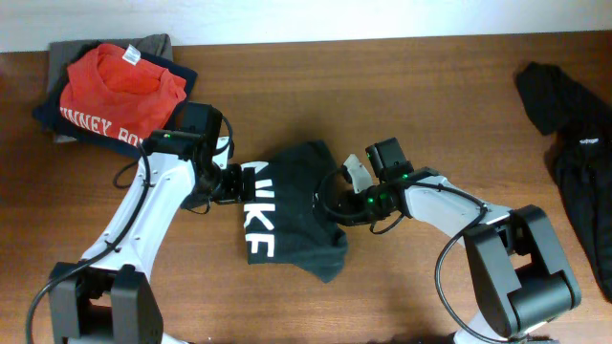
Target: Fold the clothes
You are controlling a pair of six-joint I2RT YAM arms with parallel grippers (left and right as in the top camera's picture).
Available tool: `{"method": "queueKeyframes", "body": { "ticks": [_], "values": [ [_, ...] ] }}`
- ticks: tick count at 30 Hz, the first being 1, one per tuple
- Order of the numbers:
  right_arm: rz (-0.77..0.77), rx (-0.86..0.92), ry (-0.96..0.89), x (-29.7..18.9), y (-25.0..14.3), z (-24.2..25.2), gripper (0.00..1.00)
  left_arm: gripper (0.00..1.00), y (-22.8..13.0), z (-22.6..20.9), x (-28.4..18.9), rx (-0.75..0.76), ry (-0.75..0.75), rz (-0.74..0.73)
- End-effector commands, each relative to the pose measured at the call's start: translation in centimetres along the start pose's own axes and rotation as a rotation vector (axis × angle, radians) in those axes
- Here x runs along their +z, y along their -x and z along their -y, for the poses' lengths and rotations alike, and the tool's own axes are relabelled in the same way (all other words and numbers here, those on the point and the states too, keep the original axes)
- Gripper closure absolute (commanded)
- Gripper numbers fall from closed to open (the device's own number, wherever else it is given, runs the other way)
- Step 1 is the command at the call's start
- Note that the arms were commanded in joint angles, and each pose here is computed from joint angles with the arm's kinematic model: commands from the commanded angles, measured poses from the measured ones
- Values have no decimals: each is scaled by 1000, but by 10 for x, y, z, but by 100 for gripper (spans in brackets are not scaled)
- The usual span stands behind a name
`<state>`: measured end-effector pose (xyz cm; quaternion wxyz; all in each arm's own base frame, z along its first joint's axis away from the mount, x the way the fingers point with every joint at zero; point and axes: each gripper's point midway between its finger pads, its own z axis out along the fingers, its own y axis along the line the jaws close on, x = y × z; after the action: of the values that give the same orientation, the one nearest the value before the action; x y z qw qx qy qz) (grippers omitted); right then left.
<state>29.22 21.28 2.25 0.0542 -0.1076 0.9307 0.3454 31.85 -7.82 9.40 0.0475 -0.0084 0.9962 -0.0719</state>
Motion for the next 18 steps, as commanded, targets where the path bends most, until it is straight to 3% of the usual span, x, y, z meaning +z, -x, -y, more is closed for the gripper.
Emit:
{"method": "queueKeyframes", "body": {
  "ticks": [1, 17, 18],
  "values": [
    [22, 36, -38, -1, 7, 6, 96, 1, -3, 1, 5, 20, -8, -17],
    [24, 160, -275, -15, 4, 49, 96, 1, -2, 1, 5, 21, -7, -16],
    [18, 164, -284, -16, 3, 49, 86, 1, -3, 1, 5, 21, -8, -16]
  ]
}}
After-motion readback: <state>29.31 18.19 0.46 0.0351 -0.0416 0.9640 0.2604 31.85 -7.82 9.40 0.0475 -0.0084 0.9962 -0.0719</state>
